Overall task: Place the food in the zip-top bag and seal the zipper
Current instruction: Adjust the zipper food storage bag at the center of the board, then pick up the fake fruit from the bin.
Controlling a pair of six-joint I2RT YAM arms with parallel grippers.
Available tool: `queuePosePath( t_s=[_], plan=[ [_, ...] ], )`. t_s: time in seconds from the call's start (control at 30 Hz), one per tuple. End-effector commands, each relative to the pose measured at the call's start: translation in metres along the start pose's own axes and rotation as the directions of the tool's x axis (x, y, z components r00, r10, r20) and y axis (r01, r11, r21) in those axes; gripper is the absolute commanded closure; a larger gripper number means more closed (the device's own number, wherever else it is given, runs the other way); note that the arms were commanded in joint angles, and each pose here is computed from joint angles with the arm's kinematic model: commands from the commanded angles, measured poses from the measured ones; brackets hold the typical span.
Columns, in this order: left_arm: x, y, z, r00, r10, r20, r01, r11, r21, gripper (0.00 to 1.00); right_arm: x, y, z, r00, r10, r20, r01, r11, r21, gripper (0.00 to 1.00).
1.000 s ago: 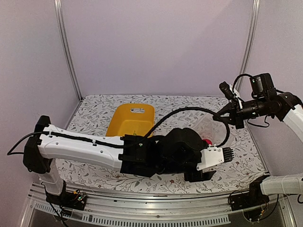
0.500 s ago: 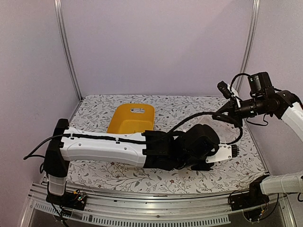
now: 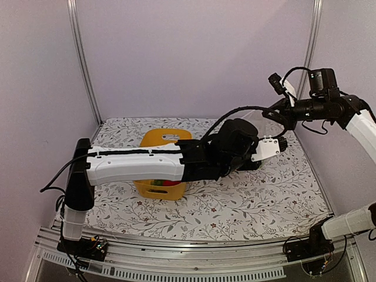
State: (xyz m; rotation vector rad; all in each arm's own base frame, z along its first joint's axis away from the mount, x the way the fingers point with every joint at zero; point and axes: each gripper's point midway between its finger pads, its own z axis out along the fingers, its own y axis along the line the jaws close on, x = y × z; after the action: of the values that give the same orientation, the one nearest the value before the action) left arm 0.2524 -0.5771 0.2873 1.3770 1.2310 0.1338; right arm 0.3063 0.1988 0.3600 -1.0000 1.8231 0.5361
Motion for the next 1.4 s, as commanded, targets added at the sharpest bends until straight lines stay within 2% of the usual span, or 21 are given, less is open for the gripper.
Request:
queuePosePath(
  t_s=[0.0, 0.13, 0.4, 0.47, 0.6, 0.8, 0.97, 1.13, 1.37],
  plan=[
    [0.023, -0.046, 0.005, 0.999, -0.018, -0.030, 0.021, 0.996, 0.082, 1.00, 0.047, 0.032, 0.019, 0.997, 0.061, -0.042, -0.067, 0.984, -0.167, 1.00],
    [0.027, -0.063, 0.001, 0.998, -0.055, -0.043, 0.061, 0.987, 0.150, 1.00, 0.075, 0.046, 0.031, 0.990, 0.098, -0.097, -0.118, 0.964, -0.239, 1.00],
    [0.012, -0.063, -0.020, 0.992, -0.124, 0.000, 0.122, 0.973, 0.197, 1.00, 0.077, 0.049, 0.031, 0.991, 0.100, -0.093, -0.120, 0.960, -0.251, 1.00],
    [0.012, -0.063, -0.025, 0.990, -0.138, 0.001, 0.135, 0.968, 0.210, 0.93, 0.077, 0.050, 0.030, 0.991, 0.099, -0.090, -0.118, 0.961, -0.251, 1.00],
    [0.014, -0.060, -0.041, 0.986, -0.164, -0.018, 0.164, 0.962, 0.217, 0.70, 0.080, 0.052, 0.029, 0.992, 0.097, -0.086, -0.115, 0.963, -0.245, 1.00],
    [0.023, -0.048, -0.086, 0.953, -0.302, -0.016, 0.294, 0.915, 0.277, 0.59, 0.083, 0.053, 0.028, 0.992, 0.095, -0.085, -0.113, 0.963, -0.244, 1.00],
    [0.048, -0.032, -0.117, 0.927, -0.371, -0.054, 0.373, 0.897, 0.238, 0.54, 0.085, 0.053, 0.028, 0.992, 0.090, -0.084, -0.108, 0.965, -0.237, 1.00],
    [0.094, -0.011, -0.129, 0.893, -0.431, -0.134, 0.446, 0.887, 0.122, 0.47, 0.087, 0.052, 0.028, 0.993, 0.087, -0.084, -0.105, 0.966, -0.234, 1.00],
    [0.170, 0.022, -0.131, 0.777, -0.568, -0.271, 0.582, 0.813, -0.035, 0.43, 0.088, 0.053, 0.025, 0.993, 0.082, -0.083, -0.099, 0.970, -0.223, 1.00]
  ],
)
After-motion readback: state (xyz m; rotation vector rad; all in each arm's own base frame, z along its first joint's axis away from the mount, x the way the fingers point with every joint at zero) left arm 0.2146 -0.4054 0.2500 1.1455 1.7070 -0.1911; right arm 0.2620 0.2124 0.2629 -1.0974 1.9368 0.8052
